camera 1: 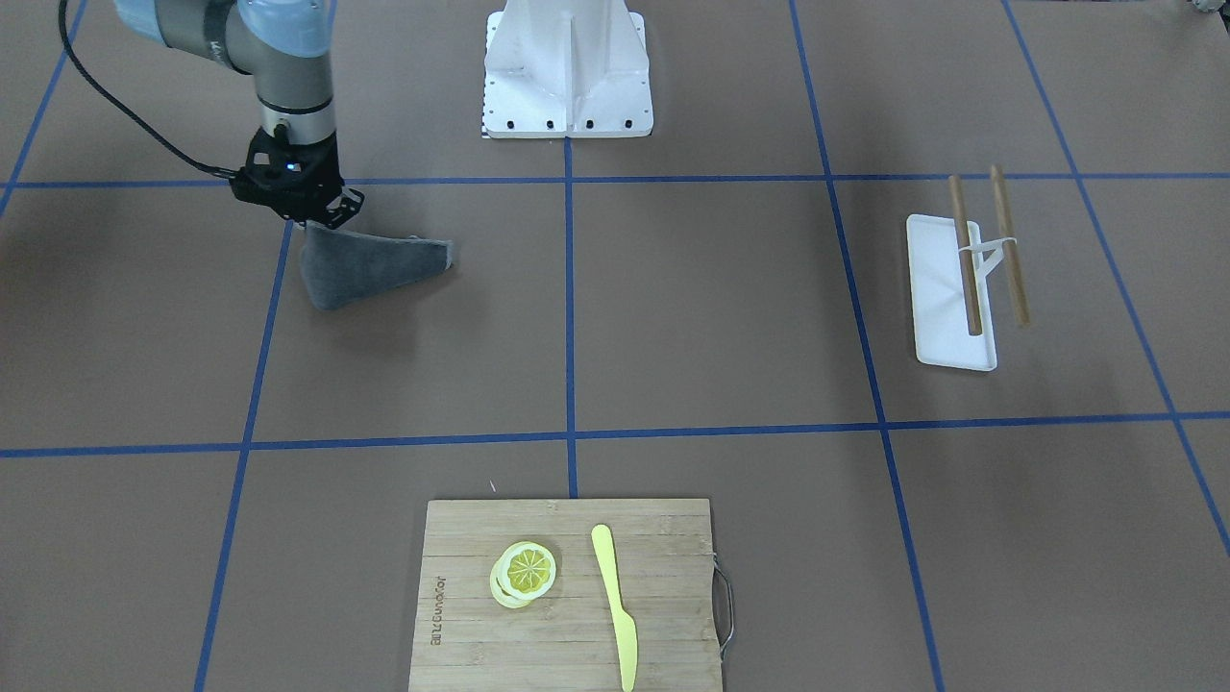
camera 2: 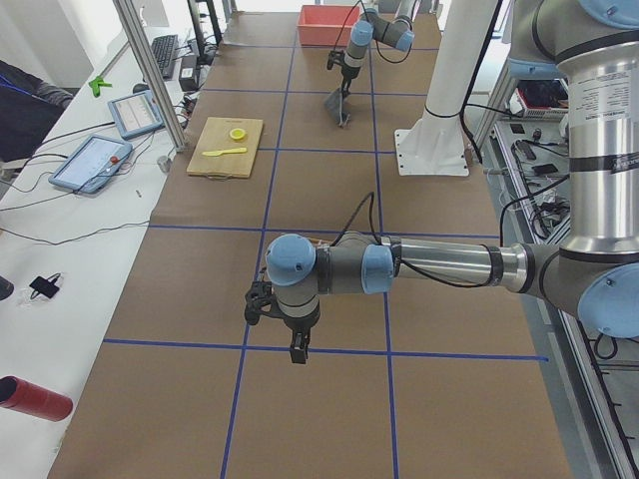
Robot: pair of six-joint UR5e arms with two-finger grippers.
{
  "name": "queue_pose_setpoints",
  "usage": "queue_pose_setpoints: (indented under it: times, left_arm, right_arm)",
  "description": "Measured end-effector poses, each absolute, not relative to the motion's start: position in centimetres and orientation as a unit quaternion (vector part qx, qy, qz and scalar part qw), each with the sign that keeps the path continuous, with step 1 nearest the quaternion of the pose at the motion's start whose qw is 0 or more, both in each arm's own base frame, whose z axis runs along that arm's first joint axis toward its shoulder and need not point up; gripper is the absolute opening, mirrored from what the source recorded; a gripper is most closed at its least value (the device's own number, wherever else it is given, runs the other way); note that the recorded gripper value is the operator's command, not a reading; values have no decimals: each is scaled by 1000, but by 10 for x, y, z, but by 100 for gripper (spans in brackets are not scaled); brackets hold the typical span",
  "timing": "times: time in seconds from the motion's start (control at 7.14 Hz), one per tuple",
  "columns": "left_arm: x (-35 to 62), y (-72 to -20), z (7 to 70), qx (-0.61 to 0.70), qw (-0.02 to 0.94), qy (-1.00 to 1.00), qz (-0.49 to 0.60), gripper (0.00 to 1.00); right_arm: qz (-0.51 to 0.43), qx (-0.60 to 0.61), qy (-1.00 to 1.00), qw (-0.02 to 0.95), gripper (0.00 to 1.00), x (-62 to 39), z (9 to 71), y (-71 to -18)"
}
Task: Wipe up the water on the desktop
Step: 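Wipe the towel back and forth over the wet spot with the right gripper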
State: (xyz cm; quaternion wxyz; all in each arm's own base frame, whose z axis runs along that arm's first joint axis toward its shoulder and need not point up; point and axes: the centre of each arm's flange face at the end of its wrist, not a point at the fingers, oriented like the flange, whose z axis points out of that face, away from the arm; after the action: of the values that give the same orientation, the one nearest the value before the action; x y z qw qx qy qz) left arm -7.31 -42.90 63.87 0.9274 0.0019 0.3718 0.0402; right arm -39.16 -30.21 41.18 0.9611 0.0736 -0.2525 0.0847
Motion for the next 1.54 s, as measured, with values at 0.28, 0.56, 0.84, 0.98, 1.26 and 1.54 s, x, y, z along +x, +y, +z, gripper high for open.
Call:
queue_pose_setpoints:
  times: [0.28, 0.56, 0.84, 0.98, 1.26, 1.54]
  left_arm:
    - [-73, -428, 639, 2, 927, 372, 40, 99]
    - [-73, -425, 641, 0, 927, 372, 40, 99]
    - [-73, -422, 643, -1, 927, 373, 40, 99]
    - [-73, -422, 643, -2, 927, 372, 40, 99]
    - [-73, -422, 643, -2, 927, 372, 40, 99]
    - [-73, -422, 643, -1, 927, 372, 40, 99]
  right_arm:
    - [55, 71, -186, 978, 0, -331, 472, -293]
    - [27, 73, -120, 990, 0, -281, 521, -289]
    - [8, 81, -70, 994, 0, -253, 549, -285]
    - [5, 86, -70, 994, 0, -254, 547, -287]
    - [8, 93, -120, 988, 0, -288, 512, -300]
    - [30, 93, -185, 978, 0, -328, 463, -310]
